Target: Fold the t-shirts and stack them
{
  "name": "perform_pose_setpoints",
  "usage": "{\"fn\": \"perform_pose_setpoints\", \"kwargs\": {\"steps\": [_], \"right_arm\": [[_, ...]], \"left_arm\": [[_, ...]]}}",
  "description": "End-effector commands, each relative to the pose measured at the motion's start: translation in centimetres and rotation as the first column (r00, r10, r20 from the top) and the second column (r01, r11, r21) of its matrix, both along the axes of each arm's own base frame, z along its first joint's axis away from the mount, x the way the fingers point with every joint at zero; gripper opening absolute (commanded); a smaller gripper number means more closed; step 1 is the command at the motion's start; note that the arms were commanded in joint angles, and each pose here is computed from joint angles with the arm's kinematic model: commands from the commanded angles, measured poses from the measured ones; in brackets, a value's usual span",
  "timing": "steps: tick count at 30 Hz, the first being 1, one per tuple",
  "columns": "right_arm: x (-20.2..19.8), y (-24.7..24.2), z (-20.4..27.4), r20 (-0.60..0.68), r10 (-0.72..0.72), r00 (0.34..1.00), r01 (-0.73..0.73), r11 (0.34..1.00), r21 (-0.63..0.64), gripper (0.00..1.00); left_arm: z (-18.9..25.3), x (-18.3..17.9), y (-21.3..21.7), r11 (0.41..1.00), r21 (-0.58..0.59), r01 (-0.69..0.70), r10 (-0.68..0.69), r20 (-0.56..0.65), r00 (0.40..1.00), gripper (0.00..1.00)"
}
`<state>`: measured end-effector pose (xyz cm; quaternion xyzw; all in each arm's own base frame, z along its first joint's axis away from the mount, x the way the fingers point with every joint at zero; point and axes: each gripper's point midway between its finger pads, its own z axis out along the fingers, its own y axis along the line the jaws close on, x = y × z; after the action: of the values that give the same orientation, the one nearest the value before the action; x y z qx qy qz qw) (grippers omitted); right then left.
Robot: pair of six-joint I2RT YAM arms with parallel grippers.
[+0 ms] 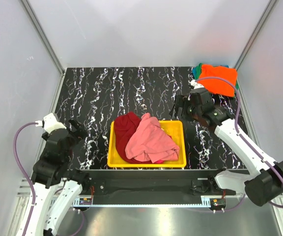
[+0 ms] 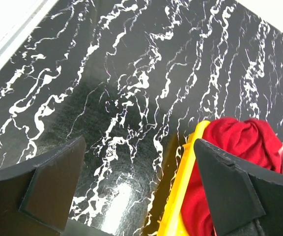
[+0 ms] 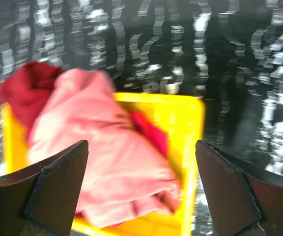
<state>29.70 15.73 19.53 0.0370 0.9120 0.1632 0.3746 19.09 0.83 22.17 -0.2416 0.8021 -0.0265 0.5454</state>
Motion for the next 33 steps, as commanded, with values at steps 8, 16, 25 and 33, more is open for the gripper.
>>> {"fn": "perform_pose_setpoints", "kwargs": {"steps": [8, 16, 25, 33], "right_arm": [[-2.8, 9.7, 2.8, -0.005, 0.318, 0.948, -0.314, 0.941, 0.128, 0.98], [-0.8, 14.0, -0.8, -0.1, 0.367, 0.925, -0.36, 0.93, 0.075, 0.95], [-1.3, 16.7, -5.6, -0.219, 0.392, 0.893, -0.396, 0.918, 0.031, 0.7], [-1.1, 16.7, -3.4, -0.179, 0.412, 0.893, -0.416, 0.909, 0.015, 0.0]], "left_arm": [[4.0, 1.2, -1.6, 0.995, -0.069, 0.073, -0.061, 0.156, 0.986, 0.99], [1.5, 2.1, -6.1, 0.934, -0.019, 0.356, -0.355, 0.036, 0.934, 0.99], [-0.9, 3.1, -6.4, 0.933, -0.025, 0.358, -0.358, -0.09, 0.929, 0.99], [-2.2, 3.5, -7.5, 0.912, -0.055, 0.407, -0.411, -0.152, 0.899, 0.99]]}}
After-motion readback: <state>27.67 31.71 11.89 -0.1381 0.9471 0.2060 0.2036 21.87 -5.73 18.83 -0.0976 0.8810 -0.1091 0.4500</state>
